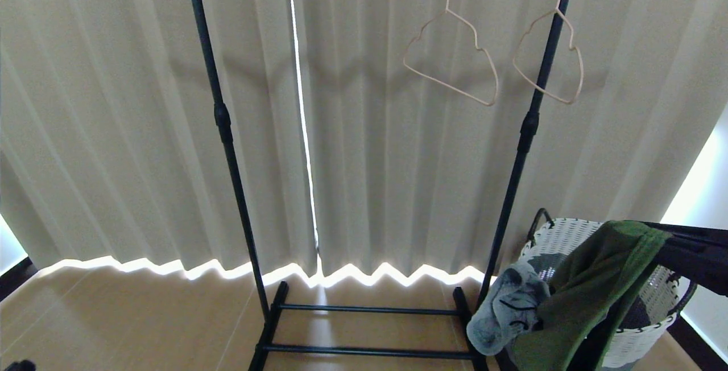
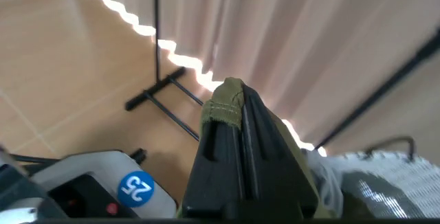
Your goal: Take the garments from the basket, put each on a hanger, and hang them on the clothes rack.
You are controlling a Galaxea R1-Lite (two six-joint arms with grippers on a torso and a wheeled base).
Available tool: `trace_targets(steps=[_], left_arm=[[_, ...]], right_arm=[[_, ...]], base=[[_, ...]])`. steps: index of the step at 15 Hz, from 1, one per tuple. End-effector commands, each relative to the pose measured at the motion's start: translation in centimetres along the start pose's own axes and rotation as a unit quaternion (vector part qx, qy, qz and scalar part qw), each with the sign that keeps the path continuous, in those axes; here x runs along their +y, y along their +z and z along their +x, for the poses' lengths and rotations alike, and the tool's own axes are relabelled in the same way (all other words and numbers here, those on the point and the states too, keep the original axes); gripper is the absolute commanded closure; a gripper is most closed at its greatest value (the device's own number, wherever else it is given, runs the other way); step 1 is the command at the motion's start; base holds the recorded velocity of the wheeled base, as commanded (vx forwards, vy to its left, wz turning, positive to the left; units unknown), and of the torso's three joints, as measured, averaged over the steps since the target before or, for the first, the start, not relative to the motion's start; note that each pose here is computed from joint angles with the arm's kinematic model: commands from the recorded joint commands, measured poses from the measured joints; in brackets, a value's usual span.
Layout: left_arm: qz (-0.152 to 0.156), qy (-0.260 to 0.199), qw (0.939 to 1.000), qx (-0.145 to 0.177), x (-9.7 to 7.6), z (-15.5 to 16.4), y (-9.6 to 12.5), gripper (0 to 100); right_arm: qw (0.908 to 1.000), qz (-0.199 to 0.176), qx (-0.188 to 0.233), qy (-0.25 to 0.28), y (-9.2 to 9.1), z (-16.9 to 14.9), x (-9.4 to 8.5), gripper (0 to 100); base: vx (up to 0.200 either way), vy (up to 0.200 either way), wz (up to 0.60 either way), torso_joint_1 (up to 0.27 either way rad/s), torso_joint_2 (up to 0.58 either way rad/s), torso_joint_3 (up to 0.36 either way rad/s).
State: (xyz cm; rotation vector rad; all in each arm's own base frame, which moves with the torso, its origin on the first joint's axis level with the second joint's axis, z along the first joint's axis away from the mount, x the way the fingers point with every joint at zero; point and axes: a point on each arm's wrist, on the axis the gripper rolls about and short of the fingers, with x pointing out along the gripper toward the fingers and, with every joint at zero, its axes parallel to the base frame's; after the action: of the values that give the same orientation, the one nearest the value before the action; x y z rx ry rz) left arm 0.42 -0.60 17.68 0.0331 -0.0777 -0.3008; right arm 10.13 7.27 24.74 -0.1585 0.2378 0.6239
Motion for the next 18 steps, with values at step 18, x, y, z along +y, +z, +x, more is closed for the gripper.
trace_targets(steps=[18], left_arm=[[-0.061,-0.299,0.936,0.176,-22.9,20.4,-2.5,0]], right_arm=[[0.9988,0.0,-0.045,0.019,3.9,3.6,0.3,100]], base=[[0.0,0.0,0.0,0.0,0.0,0.0]])
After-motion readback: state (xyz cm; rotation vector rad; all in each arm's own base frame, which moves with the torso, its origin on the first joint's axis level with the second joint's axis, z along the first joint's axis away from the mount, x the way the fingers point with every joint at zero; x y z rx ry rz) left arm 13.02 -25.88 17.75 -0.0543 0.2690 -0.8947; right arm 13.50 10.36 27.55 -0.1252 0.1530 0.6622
